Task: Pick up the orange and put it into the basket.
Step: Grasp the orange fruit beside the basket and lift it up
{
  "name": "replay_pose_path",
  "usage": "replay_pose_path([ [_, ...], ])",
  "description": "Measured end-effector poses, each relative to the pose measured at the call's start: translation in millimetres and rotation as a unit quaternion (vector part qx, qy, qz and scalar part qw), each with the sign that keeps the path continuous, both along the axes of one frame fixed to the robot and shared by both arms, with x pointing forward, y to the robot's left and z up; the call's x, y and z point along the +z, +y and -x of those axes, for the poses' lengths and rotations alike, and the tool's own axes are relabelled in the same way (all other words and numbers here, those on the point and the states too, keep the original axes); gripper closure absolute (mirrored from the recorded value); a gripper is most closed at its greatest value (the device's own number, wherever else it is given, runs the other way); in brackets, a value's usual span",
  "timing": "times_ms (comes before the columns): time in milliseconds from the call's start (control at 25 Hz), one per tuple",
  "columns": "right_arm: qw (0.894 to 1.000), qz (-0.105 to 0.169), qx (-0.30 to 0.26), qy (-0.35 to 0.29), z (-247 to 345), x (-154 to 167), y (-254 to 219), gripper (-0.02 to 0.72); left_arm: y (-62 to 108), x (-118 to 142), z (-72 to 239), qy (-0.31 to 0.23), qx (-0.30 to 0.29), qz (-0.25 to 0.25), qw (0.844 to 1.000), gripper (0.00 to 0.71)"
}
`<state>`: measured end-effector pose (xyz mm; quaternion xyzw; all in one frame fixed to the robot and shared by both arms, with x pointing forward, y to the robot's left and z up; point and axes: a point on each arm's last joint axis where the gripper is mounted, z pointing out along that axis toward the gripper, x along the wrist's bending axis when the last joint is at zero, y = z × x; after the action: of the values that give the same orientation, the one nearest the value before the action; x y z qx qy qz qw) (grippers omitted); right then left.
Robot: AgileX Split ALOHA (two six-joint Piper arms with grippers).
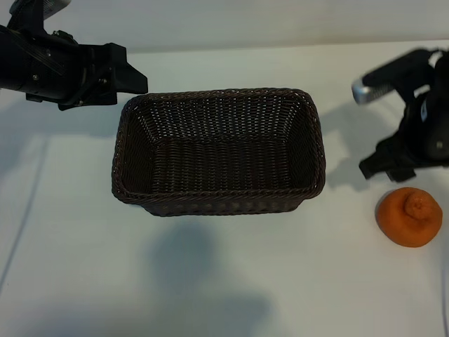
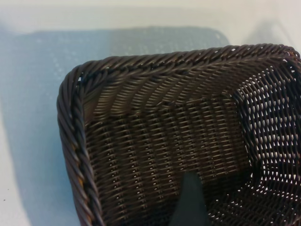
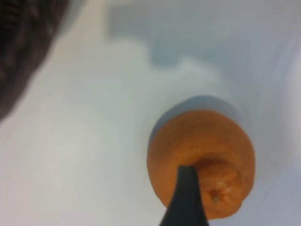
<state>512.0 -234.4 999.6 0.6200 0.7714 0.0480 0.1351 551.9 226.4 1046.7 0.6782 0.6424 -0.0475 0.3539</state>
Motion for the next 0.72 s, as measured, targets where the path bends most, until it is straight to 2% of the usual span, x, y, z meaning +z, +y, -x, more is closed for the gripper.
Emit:
replay_pose_path([
  [120, 1.000, 0.007, -0.021, -0.004, 6, -15, -5, 0.149, 0.0, 0, 0, 0.000, 0.000, 0.000, 1.000, 0.118],
  [280, 0.998, 0.003, -0.067, -0.004, 10, -27, -19, 0.149, 0.0, 0, 0, 0.000, 0.000, 0.000, 1.000, 0.118],
  [440, 0.996, -0.012, -0.089, -0.019, 9, -31, -27, 0.150, 0.0, 0, 0, 0.000, 0.000, 0.000, 1.000, 0.118],
  [600, 0.994, -0.035, -0.103, -0.007, 14, -38, -25, 0.150, 0.0, 0, 0, 0.000, 0.000, 0.000, 1.000, 0.118],
  [720, 0.994, -0.041, -0.102, 0.004, 19, -43, -24, 0.150, 0.0, 0, 0, -0.001, -0.002, -0.001, 1.000, 0.119],
])
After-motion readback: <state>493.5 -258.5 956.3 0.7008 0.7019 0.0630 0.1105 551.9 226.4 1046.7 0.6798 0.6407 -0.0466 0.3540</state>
